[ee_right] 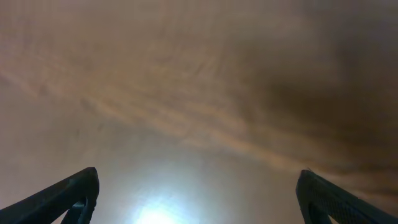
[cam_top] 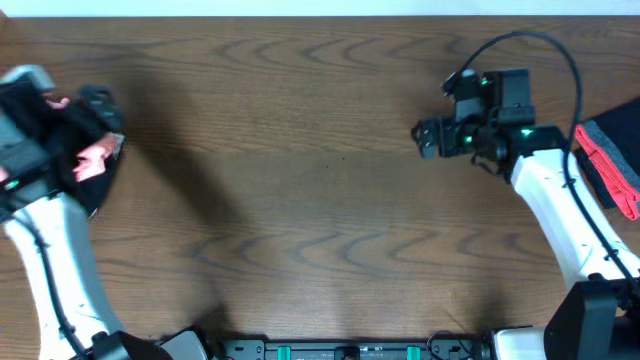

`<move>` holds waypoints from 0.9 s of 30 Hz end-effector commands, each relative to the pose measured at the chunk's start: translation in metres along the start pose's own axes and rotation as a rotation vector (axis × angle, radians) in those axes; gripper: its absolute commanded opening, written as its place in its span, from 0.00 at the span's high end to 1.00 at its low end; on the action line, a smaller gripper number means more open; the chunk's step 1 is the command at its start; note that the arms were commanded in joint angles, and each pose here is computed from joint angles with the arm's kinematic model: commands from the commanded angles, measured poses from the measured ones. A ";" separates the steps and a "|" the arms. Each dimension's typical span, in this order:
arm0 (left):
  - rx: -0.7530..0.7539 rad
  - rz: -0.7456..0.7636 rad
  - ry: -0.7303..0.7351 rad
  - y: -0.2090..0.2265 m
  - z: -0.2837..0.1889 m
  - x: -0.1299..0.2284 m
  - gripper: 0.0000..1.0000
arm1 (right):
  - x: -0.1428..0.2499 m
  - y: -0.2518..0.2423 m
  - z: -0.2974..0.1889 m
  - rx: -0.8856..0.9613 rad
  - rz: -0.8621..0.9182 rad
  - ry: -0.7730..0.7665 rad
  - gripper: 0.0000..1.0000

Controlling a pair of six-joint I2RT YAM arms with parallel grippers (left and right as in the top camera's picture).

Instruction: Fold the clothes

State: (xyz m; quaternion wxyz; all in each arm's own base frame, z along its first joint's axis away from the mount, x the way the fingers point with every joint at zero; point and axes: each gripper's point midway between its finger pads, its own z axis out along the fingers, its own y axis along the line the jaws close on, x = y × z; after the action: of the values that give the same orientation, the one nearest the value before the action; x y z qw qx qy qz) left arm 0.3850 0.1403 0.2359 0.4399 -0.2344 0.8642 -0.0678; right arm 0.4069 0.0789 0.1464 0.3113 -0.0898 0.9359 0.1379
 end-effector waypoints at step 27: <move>0.061 0.154 -0.091 -0.038 -0.139 0.102 0.02 | 0.066 -0.019 -0.144 0.182 0.147 -0.260 0.01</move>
State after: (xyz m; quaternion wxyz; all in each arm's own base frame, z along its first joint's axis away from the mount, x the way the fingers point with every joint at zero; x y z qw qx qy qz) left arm 0.2513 0.0556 0.2691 0.4845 -0.1484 0.8614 -0.0355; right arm 0.3022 0.0100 0.2245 0.4195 0.0169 0.9034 0.0870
